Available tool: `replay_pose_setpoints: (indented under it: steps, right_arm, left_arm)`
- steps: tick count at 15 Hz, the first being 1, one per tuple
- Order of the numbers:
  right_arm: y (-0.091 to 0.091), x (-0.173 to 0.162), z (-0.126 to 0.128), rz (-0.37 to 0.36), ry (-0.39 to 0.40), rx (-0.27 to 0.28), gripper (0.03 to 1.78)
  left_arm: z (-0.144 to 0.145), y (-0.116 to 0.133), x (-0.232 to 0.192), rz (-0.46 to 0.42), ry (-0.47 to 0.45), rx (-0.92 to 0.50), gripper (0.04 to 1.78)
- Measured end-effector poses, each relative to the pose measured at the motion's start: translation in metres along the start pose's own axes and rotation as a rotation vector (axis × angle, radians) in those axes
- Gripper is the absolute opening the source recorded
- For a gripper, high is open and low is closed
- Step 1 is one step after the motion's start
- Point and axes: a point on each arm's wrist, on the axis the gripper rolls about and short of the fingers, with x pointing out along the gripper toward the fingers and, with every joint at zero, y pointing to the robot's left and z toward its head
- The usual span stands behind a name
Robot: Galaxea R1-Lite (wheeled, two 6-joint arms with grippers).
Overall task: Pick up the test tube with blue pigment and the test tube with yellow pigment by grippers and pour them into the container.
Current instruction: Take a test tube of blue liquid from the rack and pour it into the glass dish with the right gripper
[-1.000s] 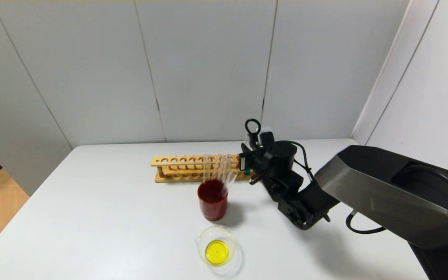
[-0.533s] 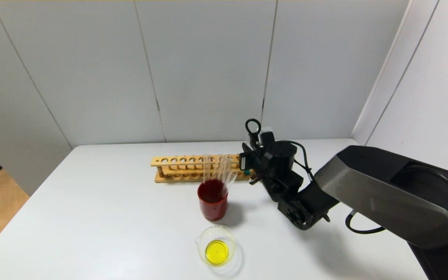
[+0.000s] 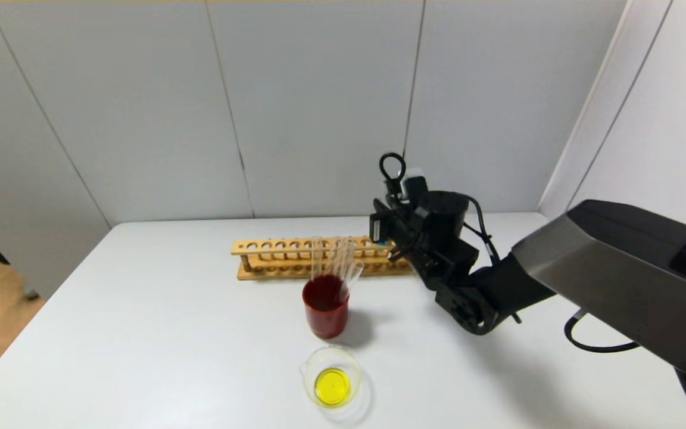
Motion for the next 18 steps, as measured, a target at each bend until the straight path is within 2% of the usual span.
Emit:
replay_pose_setpoints:
  steps: [5, 9, 14, 18]
  right_arm:
    - [-0.002, -0.015, 0.054, 0.006, -0.1, -0.03, 0.32]
    - [-0.007, -0.037, 0.097, 0.005, -0.133, -0.031, 0.32]
    - [-0.006, -0.09, 0.142, 0.039, -0.149, -0.037, 0.32]
    - [-0.014, -0.144, 0.154, 0.069, -0.136, -0.078, 0.32]
  left_arm:
    - [0.0, 0.0, 0.0, 0.0, 0.0, 0.0, 1.75]
    - [0.0, 0.0, 0.0, 0.0, 0.0, 0.0, 1.75]
    - [0.0, 0.0, 0.0, 0.0, 0.0, 0.0, 1.75]
    - [0.0, 0.0, 0.0, 0.0, 0.0, 0.0, 1.75]
